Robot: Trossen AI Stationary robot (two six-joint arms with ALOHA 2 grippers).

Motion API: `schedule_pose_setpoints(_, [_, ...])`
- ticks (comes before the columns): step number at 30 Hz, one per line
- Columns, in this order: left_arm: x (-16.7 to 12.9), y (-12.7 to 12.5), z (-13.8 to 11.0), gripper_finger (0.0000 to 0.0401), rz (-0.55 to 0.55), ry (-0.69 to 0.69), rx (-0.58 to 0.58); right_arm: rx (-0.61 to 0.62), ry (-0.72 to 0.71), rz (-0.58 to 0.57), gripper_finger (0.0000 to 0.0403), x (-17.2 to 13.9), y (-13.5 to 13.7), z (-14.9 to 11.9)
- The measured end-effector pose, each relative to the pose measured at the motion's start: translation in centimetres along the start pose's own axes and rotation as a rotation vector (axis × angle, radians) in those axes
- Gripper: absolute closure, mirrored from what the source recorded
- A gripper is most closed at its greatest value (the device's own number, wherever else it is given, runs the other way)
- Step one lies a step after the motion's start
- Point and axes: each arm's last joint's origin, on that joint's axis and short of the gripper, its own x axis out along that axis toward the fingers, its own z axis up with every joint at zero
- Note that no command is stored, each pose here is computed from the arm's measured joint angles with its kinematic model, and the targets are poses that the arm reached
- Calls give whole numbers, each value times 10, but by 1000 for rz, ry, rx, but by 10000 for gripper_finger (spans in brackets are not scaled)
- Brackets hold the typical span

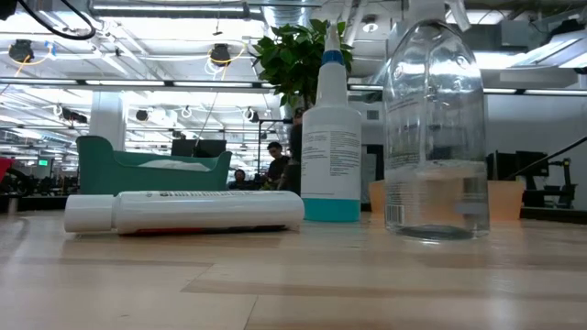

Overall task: Pick & Place Kitchen Items
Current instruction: Put the transparent bottle into the orange bin

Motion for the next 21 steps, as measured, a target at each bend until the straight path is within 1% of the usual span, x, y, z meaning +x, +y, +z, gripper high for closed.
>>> schedule_pose_setpoints(3, [0,0,0,196,0,0,0,4,0,0,319,0,0,0])
schedule_pose_setpoints(7, [0,0,0,196,0,0,0,47,0,-2,314,0,0,0])
schedule_pose_setpoints(13, [0,0,0,196,0,0,0,99,10,-5,317,-1,2,-1])
schedule_pose_setpoints(17, [0,0,0,196,0,0,0,123,40,-12,319,-8,4,-4])
schedule_pose_setpoints(21, [0,0,0,196,0,0,0,134,-2,-14,320,-23,7,0])
